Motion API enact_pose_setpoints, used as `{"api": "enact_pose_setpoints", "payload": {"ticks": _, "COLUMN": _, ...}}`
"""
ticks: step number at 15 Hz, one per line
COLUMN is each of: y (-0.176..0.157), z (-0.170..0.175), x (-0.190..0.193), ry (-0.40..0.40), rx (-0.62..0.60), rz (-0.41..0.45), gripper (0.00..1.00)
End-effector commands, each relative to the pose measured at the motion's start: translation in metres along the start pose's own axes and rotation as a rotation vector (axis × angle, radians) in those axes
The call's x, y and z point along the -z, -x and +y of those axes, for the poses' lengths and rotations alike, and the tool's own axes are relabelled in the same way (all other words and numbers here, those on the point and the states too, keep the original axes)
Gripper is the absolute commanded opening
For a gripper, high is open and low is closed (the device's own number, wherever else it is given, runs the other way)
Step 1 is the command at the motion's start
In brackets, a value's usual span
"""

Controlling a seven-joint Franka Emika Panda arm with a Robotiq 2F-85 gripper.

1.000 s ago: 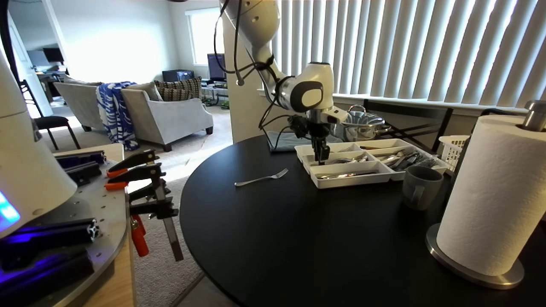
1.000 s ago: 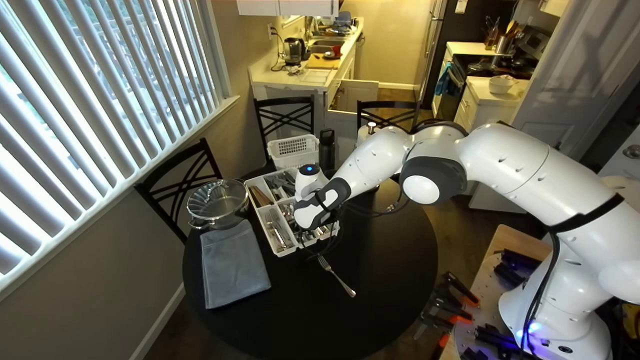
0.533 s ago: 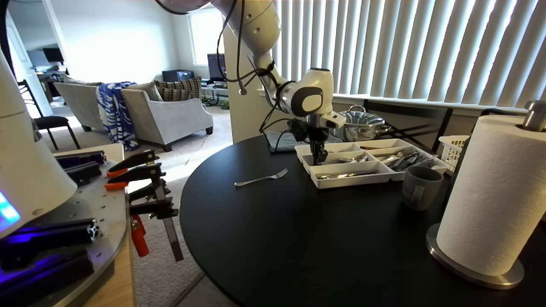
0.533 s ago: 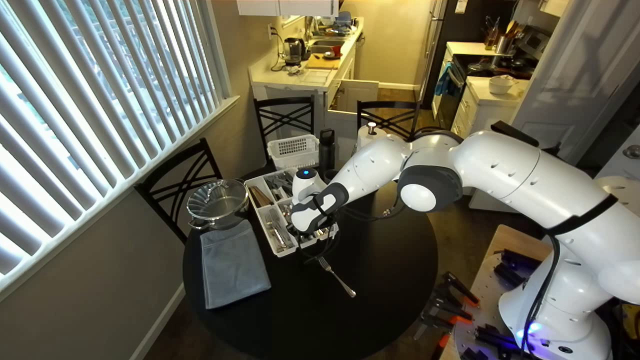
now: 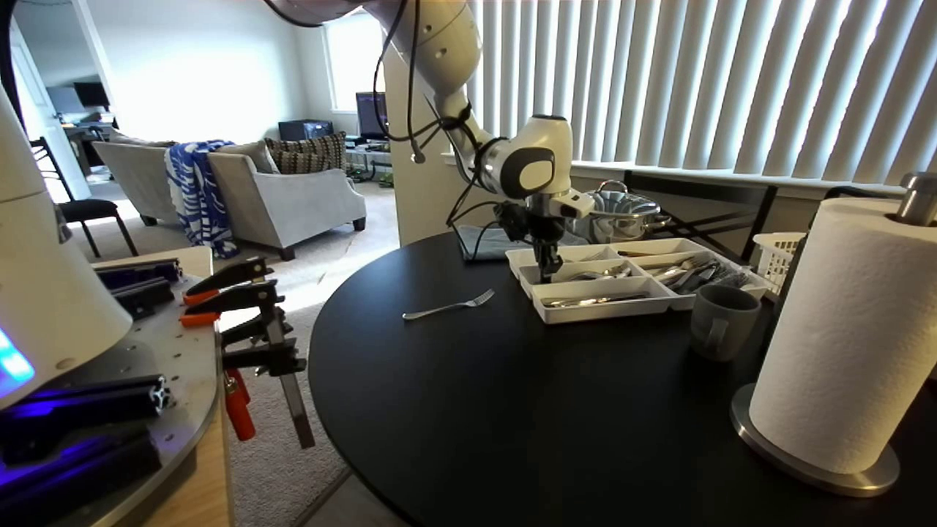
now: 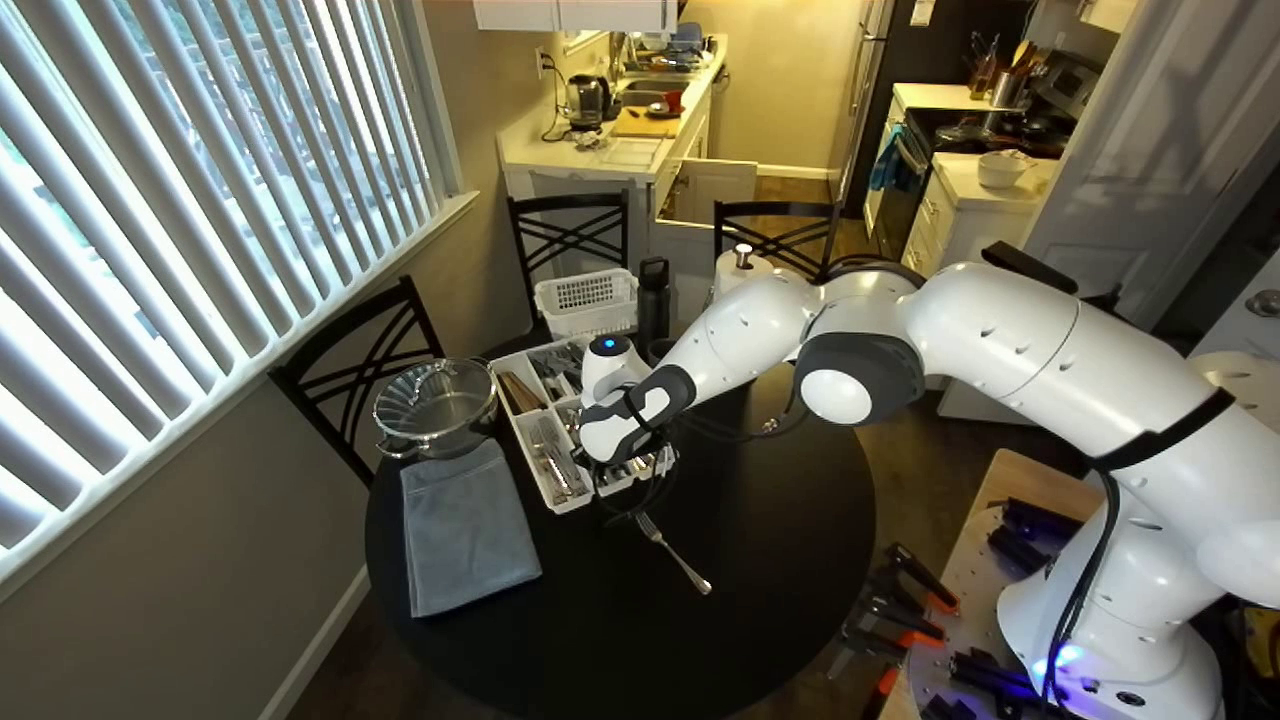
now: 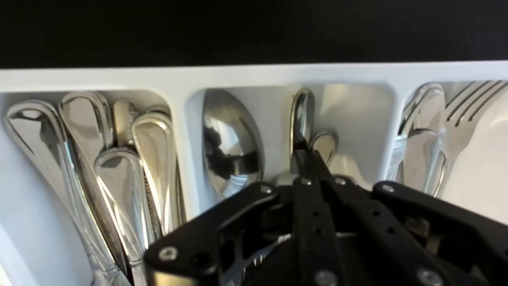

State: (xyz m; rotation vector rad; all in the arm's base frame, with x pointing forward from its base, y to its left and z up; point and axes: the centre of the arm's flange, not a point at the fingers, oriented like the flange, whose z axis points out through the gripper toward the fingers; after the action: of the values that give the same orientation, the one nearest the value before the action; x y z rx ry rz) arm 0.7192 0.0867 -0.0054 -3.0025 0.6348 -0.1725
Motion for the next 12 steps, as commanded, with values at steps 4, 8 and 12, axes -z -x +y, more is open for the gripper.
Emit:
{"api": "enact_pose_setpoints", "payload": {"ticks": 4, "y": 0.006, "z": 0.014, "x": 0.036, "ry": -0.014, "rx": -0.019, "rz": 0.110, "gripper": 0.00}}
{"api": "enact_pose_setpoints", "payload": {"ticks": 8, "y": -0.018, "z": 0.013, "x": 0.018, "ry": -0.045, "rx": -0.044, "rz": 0.112, "gripper": 0.00}}
{"api": "enact_pose_setpoints", "payload": {"ticks": 12, "y": -0.028, "z": 0.015, "x": 0.012, "ry": -0.069, "rx": -0.077, "rz": 0.115, "gripper": 0.00}}
